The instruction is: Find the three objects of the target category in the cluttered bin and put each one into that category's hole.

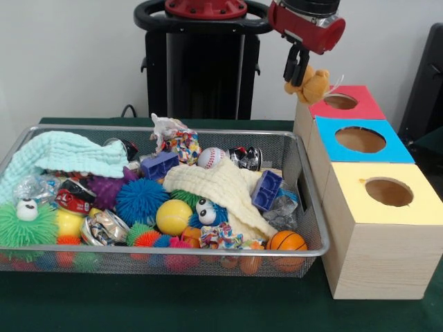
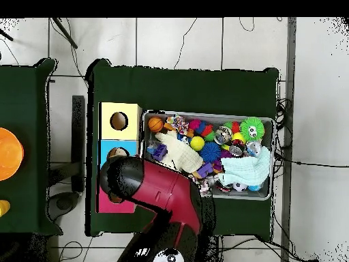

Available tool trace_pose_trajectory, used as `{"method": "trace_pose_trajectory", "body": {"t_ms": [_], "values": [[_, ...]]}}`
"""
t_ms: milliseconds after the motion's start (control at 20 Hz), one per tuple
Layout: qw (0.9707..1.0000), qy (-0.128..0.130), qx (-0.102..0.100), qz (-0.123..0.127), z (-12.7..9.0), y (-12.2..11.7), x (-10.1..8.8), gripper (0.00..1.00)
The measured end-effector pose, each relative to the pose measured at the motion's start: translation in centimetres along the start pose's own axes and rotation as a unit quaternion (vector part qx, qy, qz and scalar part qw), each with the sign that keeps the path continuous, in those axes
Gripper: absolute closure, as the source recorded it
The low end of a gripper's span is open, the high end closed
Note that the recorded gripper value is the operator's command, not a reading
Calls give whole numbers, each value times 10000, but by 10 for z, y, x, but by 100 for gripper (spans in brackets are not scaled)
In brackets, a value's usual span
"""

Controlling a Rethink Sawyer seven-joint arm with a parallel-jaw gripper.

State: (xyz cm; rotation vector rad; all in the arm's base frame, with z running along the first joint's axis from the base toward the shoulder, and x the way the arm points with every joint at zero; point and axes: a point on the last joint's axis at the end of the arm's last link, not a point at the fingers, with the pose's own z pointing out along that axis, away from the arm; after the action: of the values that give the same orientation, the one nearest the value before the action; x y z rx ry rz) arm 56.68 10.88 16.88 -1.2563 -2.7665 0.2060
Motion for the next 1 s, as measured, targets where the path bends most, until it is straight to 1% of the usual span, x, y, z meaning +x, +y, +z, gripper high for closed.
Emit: {"method": "trace_pose_trajectory", "body": {"t_ms": [650,1000], "values": [[9999,-24,9,-112,-1,6,11,100],[9998,-60,24,-200,-2,10,21,100]]}}
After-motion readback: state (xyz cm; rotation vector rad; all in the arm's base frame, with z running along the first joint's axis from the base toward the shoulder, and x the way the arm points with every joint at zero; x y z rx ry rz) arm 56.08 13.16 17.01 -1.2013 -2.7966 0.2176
